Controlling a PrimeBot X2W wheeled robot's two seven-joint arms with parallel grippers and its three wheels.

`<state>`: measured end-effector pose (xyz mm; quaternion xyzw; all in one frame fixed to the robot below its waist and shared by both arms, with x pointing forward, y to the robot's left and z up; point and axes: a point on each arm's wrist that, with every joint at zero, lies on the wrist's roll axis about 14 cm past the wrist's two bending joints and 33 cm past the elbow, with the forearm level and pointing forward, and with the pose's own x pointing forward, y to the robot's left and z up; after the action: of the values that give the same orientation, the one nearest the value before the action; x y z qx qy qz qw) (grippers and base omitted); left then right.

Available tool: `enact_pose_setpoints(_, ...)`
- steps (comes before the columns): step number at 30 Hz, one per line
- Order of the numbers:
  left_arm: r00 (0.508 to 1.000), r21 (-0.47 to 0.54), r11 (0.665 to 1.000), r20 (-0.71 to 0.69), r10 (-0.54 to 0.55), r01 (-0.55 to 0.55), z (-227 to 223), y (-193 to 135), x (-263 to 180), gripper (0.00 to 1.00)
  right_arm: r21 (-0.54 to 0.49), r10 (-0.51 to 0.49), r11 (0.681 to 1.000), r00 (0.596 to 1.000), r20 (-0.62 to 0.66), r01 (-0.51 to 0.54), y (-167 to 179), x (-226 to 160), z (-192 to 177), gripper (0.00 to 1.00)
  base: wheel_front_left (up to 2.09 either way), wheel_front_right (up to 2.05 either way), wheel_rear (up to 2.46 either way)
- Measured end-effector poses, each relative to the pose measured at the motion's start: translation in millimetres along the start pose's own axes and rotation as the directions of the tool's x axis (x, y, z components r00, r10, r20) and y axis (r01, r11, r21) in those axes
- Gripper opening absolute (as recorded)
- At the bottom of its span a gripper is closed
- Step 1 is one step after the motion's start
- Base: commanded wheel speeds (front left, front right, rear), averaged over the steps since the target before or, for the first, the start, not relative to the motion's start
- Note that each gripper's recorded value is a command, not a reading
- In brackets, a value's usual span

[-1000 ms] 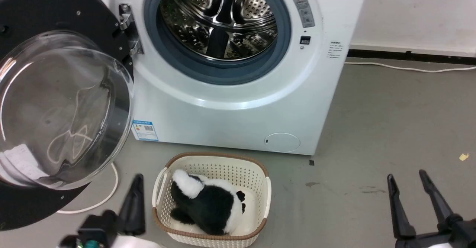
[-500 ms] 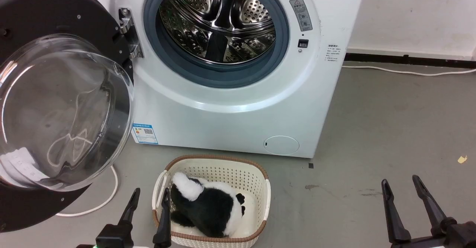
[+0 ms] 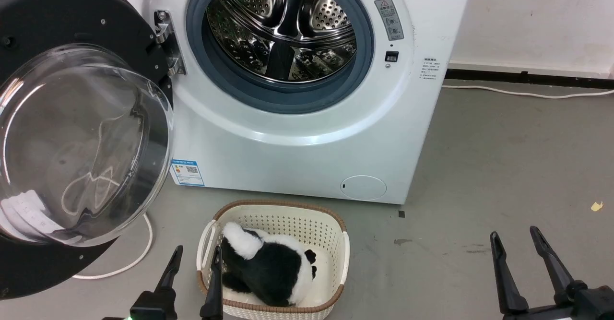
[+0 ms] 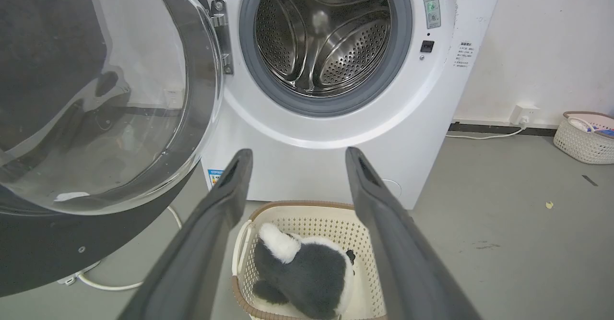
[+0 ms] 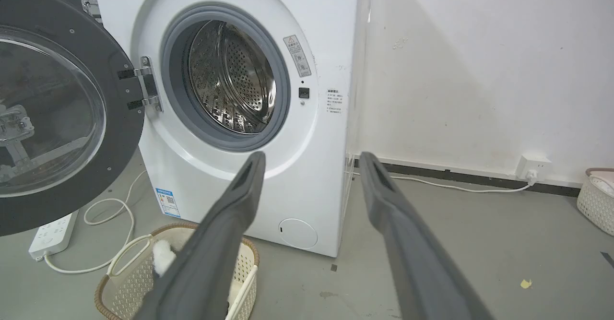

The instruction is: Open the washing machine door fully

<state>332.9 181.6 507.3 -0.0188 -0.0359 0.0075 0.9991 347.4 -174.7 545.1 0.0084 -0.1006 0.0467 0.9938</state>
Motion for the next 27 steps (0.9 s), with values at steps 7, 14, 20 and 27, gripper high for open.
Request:
enact_pose_setpoints(7,1.000,0.000,1.000,0.001,-0.004,0.004,0.2,-1.5,-0.8,1.00,0.000,0.002,1.000,1.000,0.000,-0.002,0.6,0.2,-0.1,1.00,0.00,0.00,0.00)
enact_pose_setpoints(14,1.000,0.000,1.000,-0.002,-0.009,0.009,-0.6,-2.4,-1.1,0.00,0.001,0.004,1.000,1.000,-0.003,-0.004,1.2,0.5,-0.9,0.00,0.00,0.00,0.00)
enact_pose_setpoints(20,1.000,-0.003,1.000,-0.007,-0.008,0.008,-1.4,-3.1,-0.8,0.00,0.001,0.003,1.000,1.000,-0.004,-0.003,0.8,0.4,-1.1,0.00,0.00,0.00,0.00)
enact_pose_setpoints(27,1.000,0.001,1.000,-0.015,-0.012,0.012,-2.2,-3.7,0.4,0.00,0.001,0.002,1.000,1.000,-0.021,-0.002,0.8,0.2,-3.7,0.00,0.00,0.00,0.00)
